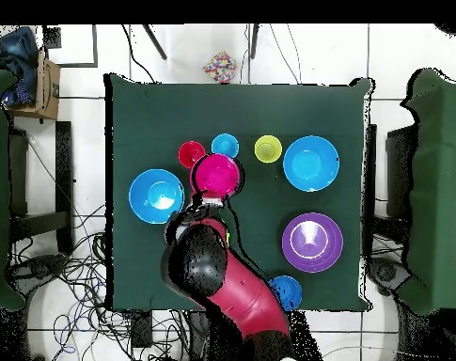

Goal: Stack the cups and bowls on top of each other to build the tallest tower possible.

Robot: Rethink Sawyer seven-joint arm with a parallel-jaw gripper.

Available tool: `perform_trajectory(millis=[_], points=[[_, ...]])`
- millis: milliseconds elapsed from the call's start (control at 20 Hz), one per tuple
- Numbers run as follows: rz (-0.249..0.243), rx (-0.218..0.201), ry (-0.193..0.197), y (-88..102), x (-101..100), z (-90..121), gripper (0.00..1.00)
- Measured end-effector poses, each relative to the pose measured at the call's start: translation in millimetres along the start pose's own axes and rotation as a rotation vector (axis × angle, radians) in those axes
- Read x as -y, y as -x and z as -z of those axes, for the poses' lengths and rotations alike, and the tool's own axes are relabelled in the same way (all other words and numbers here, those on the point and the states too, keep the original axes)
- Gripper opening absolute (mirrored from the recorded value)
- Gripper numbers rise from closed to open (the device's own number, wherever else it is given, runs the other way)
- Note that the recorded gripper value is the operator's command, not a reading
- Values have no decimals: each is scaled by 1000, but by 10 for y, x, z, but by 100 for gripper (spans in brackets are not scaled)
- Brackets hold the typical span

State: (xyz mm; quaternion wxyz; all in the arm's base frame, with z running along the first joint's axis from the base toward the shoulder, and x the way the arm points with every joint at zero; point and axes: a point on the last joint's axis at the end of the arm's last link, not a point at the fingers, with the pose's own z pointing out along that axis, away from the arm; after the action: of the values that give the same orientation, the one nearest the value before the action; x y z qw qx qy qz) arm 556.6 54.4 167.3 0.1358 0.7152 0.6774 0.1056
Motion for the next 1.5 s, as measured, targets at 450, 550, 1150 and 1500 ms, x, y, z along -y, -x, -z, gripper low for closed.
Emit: perform_trajectory(millis=[450, 550, 1150, 1500], points=[[103, -18, -12, -573, 199, 90, 0], [108, -21, -14, -598, 210, 95, 0], [28, -13, -12, -186, 80, 61, 0], [66, -9, -6, -370, 145, 132, 0]])
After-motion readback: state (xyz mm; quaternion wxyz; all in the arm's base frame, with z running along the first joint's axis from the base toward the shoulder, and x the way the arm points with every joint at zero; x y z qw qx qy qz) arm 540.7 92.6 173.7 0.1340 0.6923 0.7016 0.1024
